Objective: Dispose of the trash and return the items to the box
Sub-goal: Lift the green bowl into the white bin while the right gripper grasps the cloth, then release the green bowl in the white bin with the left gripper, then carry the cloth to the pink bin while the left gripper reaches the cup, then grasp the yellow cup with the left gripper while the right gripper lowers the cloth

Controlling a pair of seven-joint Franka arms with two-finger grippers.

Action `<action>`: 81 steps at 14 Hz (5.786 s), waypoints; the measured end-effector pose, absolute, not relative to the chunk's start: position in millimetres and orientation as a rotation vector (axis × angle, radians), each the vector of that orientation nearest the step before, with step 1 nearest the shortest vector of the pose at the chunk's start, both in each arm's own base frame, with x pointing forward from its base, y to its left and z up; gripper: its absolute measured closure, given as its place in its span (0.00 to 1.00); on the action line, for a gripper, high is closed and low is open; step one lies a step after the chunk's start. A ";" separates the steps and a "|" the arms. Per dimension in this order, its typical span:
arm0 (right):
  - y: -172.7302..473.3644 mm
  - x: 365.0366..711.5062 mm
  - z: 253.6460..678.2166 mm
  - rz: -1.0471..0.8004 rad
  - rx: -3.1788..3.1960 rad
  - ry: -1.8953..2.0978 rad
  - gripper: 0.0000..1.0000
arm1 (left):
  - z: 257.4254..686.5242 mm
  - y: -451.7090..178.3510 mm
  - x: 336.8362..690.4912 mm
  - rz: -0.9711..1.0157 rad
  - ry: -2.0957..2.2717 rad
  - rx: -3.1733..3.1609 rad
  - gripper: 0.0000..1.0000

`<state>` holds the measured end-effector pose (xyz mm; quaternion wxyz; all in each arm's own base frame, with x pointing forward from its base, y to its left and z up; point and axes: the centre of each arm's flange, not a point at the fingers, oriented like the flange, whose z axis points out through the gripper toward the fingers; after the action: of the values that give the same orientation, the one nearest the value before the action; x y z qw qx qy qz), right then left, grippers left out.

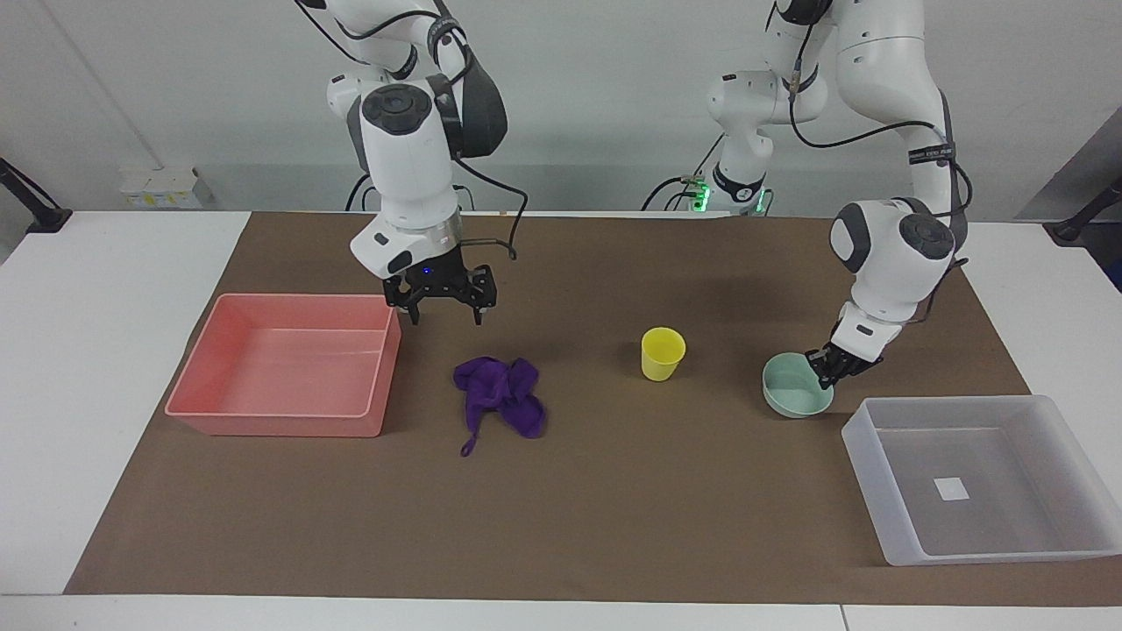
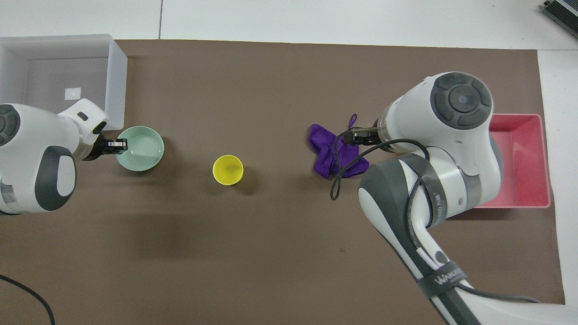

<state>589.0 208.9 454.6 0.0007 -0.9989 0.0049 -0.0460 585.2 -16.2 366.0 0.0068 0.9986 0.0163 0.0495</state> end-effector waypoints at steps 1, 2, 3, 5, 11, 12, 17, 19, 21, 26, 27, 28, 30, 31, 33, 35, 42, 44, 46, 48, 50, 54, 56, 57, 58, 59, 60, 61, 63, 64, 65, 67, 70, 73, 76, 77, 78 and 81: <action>220.3 587.6 443.9 -0.145 -3.136 0.014 0.00 | 379.3 -15.0 587.1 0.152 0.054 3.124 0.96; 230.8 587.1 433.2 -0.147 -3.135 0.012 0.00 | 395.1 -13.3 590.7 0.156 0.058 3.124 0.96; 237.7 588.3 421.3 -0.155 -3.132 0.010 0.00 | 412.6 -9.9 596.7 0.168 0.067 3.123 0.96; 241.0 591.3 396.2 -0.180 -3.125 0.005 0.00 | 437.7 2.9 608.2 0.212 0.093 3.120 0.96; 242.2 584.3 339.9 -0.200 -3.119 -0.010 0.00 | 462.7 73.2 656.3 0.311 0.258 3.108 0.96; 246.9 582.9 334.2 -0.206 -3.117 -0.022 0.00 | 462.9 86.4 667.6 0.311 0.282 3.108 0.96; 250.8 578.8 306.5 -0.189 -3.130 -0.046 0.00 | 443.5 134.4 725.5 0.328 0.360 3.100 0.96; 247.9 577.9 303.4 -0.192 -3.141 -0.058 0.00 | 420.2 147.1 739.4 0.317 0.379 3.088 0.96; 246.2 576.6 300.5 -0.187 -3.146 -0.059 0.00 | 396.0 157.2 749.4 0.305 0.395 3.080 0.96; 243.4 571.7 291.2 -0.192 -3.143 -0.060 0.21 | 385.2 156.6 756.5 0.308 0.391 3.073 0.96; 243.4 571.8 291.6 -0.193 -3.143 -0.060 0.34 | 382.6 156.8 756.6 0.305 0.391 3.073 0.96; 243.6 571.9 292.9 -0.196 -3.142 -0.060 0.47 | 377.6 157.0 756.7 0.302 0.392 3.073 0.96; 243.9 572.1 295.1 -0.201 -3.140 -0.060 0.68 | 363.0 159.4 756.9 0.302 0.399 3.073 0.96; 244.1 572.2 295.8 -0.203 -3.139 -0.060 0.76 | 357.4 160.8 757.1 0.308 0.402 3.072 0.96; 244.4 572.4 296.3 -0.204 -3.139 -0.060 0.79 | 355.0 162.5 757.4 0.322 0.407 3.070 0.96; 244.7 573.3 298.6 -0.198 -3.141 -0.060 0.83 | 354.0 162.1 757.3 0.321 0.406 3.069 0.96; 246.6 576.5 324.1 -0.211 -3.137 -0.056 0.83 | 365.4 158.6 757.9 0.346 0.388 3.068 0.33; 245.6 575.1 355.6 -0.230 -3.128 -0.044 0.83 | 385.3 146.1 758.8 0.384 0.323 3.072 0.12; 243.9 572.2 388.4 -0.240 -3.122 -0.006 0.83 | 410.2 129.0 753.6 0.413 0.237 3.080 0.01; 241.6 569.1 417.8 -0.241 -3.119 0.020 0.83 | 436.5 105.8 739.4 0.423 0.151 3.086 0.00; 238.4 565.9 444.2 -0.245 -3.117 0.029 0.83 | 460.7 74.4 718.5 0.416 0.084 3.088 0.00; 231.2 563.2 480.1 -0.255 -3.114 0.048 0.83 | 498.8 -7.9 655.7 0.336 -0.077 3.090 0.00; 223.0 563.0 492.1 -0.259 -3.113 0.069 0.83 | 503.3 -56.8 628.5 0.305 -0.126 3.083 0.00; 215.6 563.2 497.6 -0.259 -3.113 0.087 0.83 | 500.5 -79.5 618.6 0.286 -0.153 3.080 0.00; 207.9 563.4 502.6 -0.257 -3.113 0.106 0.83 | 494.9 -101.1 610.3 0.265 -0.190 3.077 0.00; 200.3 563.6 507.1 -0.256 -3.114 0.125 0.83 | 487.8 -121.0 602.8 0.244 -0.230 3.075 0.00; 192.8 563.7 510.9 -0.252 -3.115 0.141 0.83 | 479.8 -139.4 595.5 0.225 -0.267 3.072 0.00; 185.3 564.1 514.0 -0.249 -3.117 0.148 0.83 | 471.7 -155.8 588.0 0.213 -0.284 3.069 0.00; 165.0 567.0 517.6 -0.237 -3.127 0.132 0.83 | 452.2 -186.4 572.3 0.219 -0.278 3.061 0.00; 152.3 569.4 518.2 -0.231 -3.133 0.117 0.83 | 441.6 -200.0 565.0 0.230 -0.272 3.055 0.00; 139.2 572.2 518.3 -0.227 -3.139 0.107 0.83 | 431.1 -211.4 557.6 0.235 -0.272 3.051 0.00; 109.2 577.5 515.5 -0.214 -3.150 0.085 0.83 | 409.3 -229.4 542.0 0.229 -0.295 3.046 0.00; 56.9 581.0 504.8 -0.175 -3.168 0.043 0.83 | 387.3 -239.5 528.8 0.263 -0.322 3.032 0.00; 3.5 578.2 488.0 -0.128 -3.174 0.011 0.83 | 370.4 -240.9 519.3 0.266 -0.334 3.030 0.00; -37.2 573.5 467.6 -0.133 -3.176 -0.037 0.83 | 361.1 -245.2 512.2 0.262 -0.352 3.028 0.14; -45.1 571.7 459.1 -0.144 -3.177 -0.048 0.83 | 358.3 -249.3 509.3 0.266 -0.365 3.024 0.14; -51.5 569.0 448.7 -0.149 -3.178 -0.058 0.83 | 355.4 -251.9 507.1 0.267 -0.369 3.023 0.23; -60.4 559.3 416.9 -0.155 -3.178 -0.076 0.83 | 347.7 -256.1 501.2 0.255 -0.298 3.027 0.60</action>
<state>559.3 -60.4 416.9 -0.0206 -0.9983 -0.0238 -0.0488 501.2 -256.1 347.7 0.0444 0.9907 -0.0977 0.0835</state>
